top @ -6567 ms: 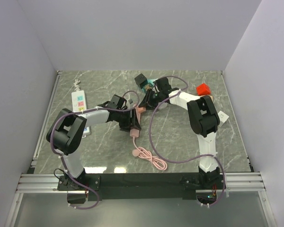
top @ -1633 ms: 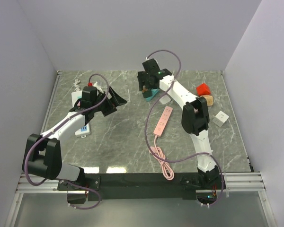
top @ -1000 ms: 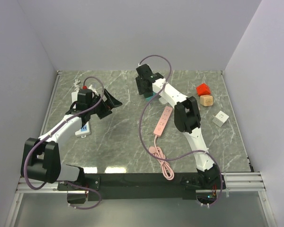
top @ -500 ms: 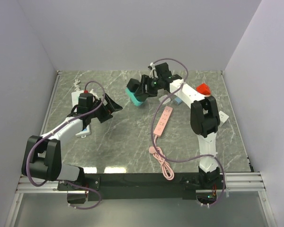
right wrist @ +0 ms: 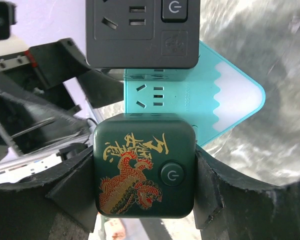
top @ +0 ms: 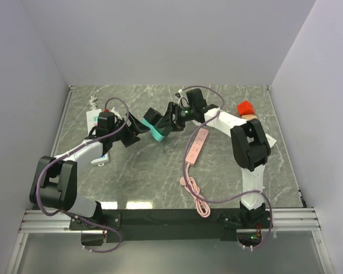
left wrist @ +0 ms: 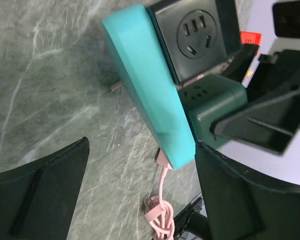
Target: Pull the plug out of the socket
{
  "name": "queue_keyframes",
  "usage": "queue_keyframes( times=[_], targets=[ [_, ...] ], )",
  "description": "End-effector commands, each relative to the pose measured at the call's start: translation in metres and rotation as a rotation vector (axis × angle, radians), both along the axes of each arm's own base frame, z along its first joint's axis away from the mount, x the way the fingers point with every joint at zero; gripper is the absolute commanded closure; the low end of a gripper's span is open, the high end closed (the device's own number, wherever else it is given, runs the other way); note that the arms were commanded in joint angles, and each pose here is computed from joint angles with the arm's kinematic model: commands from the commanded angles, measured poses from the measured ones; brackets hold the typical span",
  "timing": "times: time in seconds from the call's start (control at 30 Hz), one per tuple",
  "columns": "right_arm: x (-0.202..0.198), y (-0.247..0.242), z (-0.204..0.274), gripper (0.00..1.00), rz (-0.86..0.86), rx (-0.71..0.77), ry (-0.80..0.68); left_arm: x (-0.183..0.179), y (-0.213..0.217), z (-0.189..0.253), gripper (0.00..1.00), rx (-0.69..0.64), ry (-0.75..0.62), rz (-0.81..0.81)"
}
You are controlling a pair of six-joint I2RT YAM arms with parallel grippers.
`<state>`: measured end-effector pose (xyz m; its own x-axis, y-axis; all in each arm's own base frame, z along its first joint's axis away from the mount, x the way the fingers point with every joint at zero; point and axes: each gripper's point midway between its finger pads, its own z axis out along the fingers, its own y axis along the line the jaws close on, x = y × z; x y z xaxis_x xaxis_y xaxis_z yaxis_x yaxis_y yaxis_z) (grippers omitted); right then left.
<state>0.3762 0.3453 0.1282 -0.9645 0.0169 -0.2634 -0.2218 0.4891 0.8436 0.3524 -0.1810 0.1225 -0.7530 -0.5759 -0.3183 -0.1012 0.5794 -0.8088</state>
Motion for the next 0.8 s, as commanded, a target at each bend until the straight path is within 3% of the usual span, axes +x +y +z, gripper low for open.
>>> queue_keyframes(
  times=[0.0, 0.4, 0.77],
  targets=[
    [-0.014, 0.024, 0.065, 1.00, 0.027, 0.134, -0.130, 0.011, -0.009, 0.010, 0.09, -0.023, -0.023, 0.007],
    [-0.045, 0.056, 0.068, 1.00, -0.006, 0.121, -0.219, 0.018, -0.009, 0.008, 0.18, 0.021, 0.003, 0.070],
    [-0.046, 0.059, 0.068, 1.00, -0.018, 0.104, -0.234, 0.027, -0.005, 0.046, 0.26, -0.008, -0.074, 0.124]
  ],
)
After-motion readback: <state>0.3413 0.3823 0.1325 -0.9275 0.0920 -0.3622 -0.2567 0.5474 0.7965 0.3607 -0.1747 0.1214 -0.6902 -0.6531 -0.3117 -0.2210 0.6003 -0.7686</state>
